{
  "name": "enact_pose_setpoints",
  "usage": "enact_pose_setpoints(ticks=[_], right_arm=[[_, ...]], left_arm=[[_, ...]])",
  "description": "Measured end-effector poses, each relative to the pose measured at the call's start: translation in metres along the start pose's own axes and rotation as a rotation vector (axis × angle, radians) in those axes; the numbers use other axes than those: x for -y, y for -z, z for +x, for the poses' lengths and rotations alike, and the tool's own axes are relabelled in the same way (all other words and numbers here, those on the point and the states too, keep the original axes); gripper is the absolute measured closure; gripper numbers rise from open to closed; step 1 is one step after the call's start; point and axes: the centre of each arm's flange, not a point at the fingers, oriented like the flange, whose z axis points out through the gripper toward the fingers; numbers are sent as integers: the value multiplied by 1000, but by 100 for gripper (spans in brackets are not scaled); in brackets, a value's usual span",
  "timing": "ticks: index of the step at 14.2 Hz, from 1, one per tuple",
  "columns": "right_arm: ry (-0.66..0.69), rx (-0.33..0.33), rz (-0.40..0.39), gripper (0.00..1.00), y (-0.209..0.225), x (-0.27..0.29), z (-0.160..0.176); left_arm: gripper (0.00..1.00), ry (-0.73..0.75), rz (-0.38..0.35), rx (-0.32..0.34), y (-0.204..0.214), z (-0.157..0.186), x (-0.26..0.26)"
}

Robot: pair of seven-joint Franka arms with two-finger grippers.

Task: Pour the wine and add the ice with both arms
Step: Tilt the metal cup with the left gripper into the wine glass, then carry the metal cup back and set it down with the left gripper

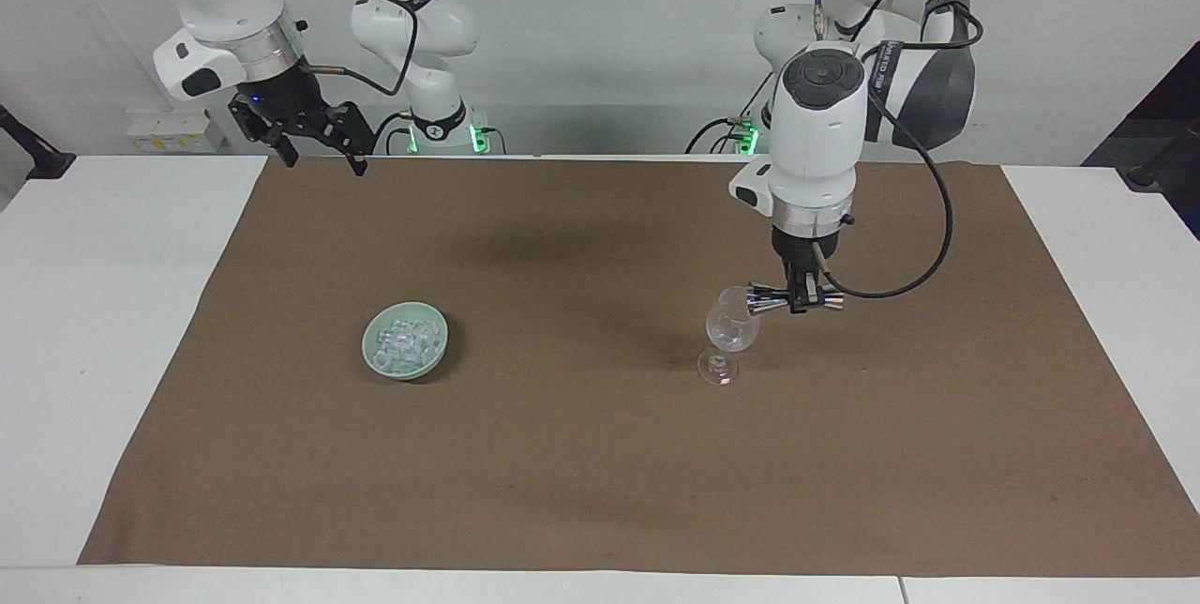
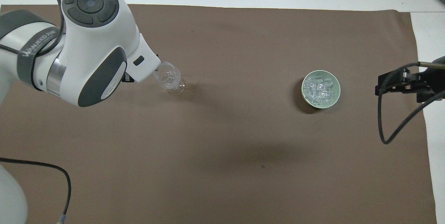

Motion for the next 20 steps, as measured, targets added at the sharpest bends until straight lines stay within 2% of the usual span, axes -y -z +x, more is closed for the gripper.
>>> enact_pose_setpoints(ticks=[2,8,13,17,20], right_arm=[[0,0,0,0,0,0,0],[0,0,0,0,0,0,0],[0,0,0,0,0,0,0],[0,0,0,0,0,0,0],[0,0,0,0,0,0,0]], left_arm=[[78,31,-20,15,-1,4,-4],[78,40,-17,46,-1,6,-7],[78,85,-27,47,-6,-15,1],[78,153,-100,-57,-18,-60,13],[78,162,-136,-227,-23,-87,23]])
